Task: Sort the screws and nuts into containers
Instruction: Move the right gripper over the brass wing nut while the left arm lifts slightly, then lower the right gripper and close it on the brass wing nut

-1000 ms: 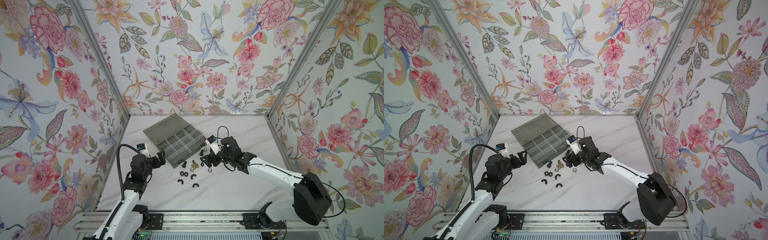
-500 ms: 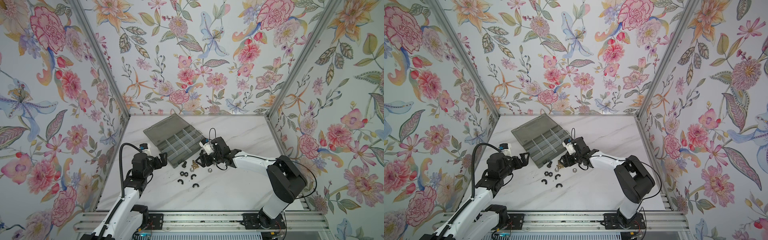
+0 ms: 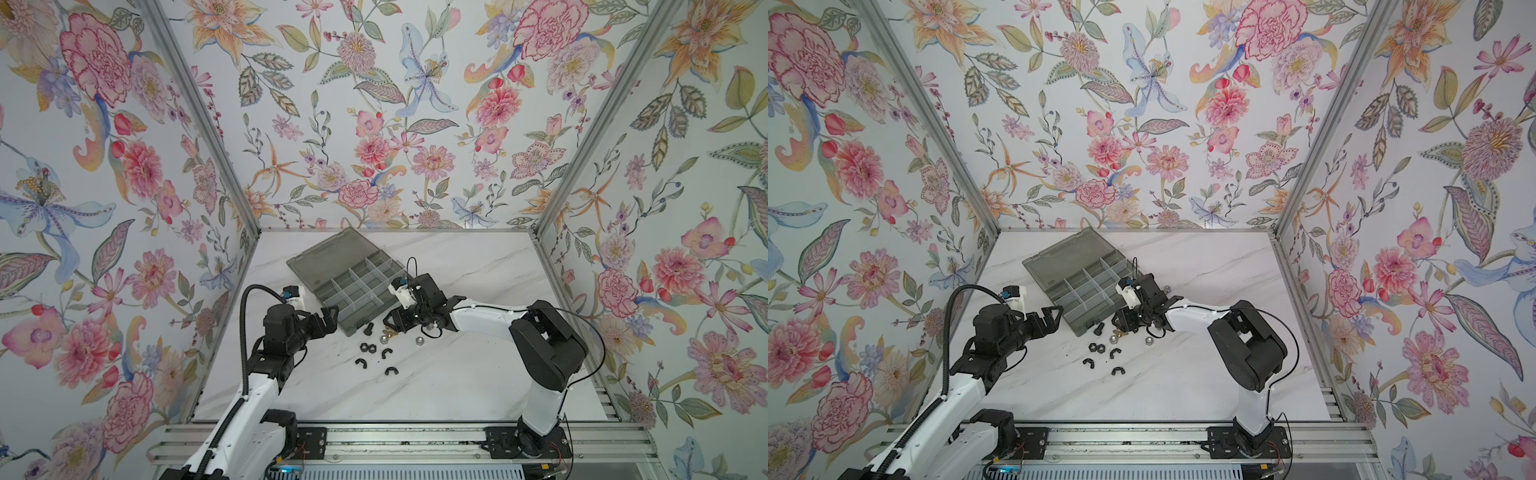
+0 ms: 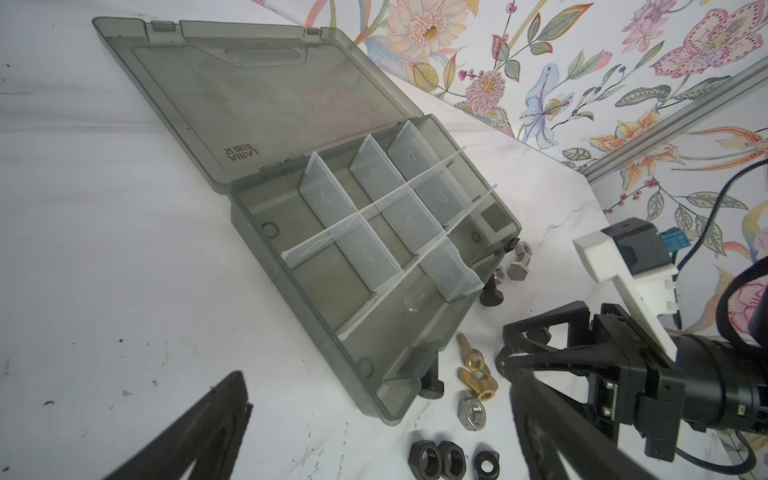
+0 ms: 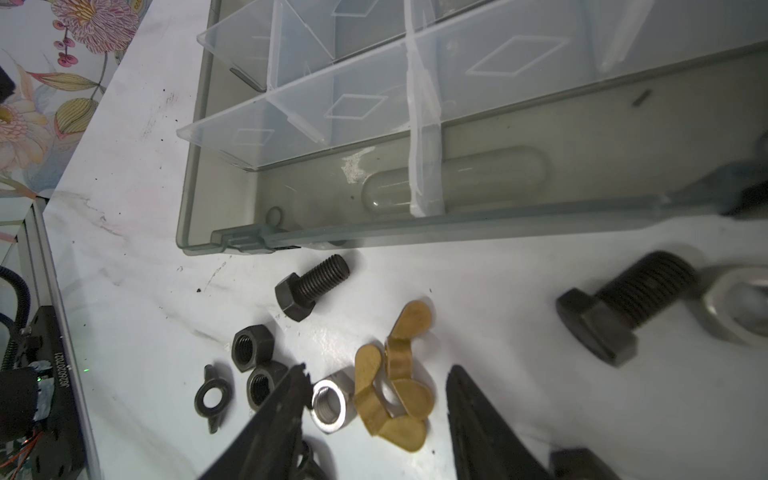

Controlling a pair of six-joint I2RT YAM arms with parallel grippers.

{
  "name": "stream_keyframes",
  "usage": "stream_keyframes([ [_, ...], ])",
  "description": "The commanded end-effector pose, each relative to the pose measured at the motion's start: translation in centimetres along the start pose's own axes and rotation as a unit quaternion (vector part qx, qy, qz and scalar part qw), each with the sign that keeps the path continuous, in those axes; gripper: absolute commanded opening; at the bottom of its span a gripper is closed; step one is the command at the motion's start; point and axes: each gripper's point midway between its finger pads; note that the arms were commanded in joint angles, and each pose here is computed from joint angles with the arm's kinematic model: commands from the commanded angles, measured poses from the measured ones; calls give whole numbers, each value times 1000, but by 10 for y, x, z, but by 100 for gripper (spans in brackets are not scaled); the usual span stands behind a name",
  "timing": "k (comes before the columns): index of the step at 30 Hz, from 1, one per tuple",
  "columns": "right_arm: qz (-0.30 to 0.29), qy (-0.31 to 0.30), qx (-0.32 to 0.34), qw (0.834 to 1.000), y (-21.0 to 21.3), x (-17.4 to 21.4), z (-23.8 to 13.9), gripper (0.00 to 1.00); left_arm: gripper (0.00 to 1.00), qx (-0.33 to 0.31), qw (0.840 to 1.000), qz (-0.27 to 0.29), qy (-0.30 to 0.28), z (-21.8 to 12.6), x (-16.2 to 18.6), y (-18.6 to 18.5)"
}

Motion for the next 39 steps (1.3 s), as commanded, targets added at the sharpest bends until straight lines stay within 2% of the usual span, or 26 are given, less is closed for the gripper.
stream_keyframes([
  [1,3,1,1,1000,2,-4,7,54,99,11,1000,7,5,-2,-2,-9],
  [13,1,16,6,1000,-2,9,20,47,99,8,1000,6,10,0,1,-7],
  [24,2,17,15,1000,-7,11,28,45,99,6,1000,4,9,0,0,-6],
  [32,7,23,15,1000,-9,16,33,37,100,7,1000,3,11,1,2,-6],
  [39,8,28,11,1000,-9,20,35,33,100,7,1000,2,12,1,2,-5],
])
Point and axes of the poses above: each gripper's point midway between its finger pads, its own z axis out along the fingers, its own y axis along the line the jaws close on, x = y × z, and after that the axes turned 11 degrees about -z, right-handed
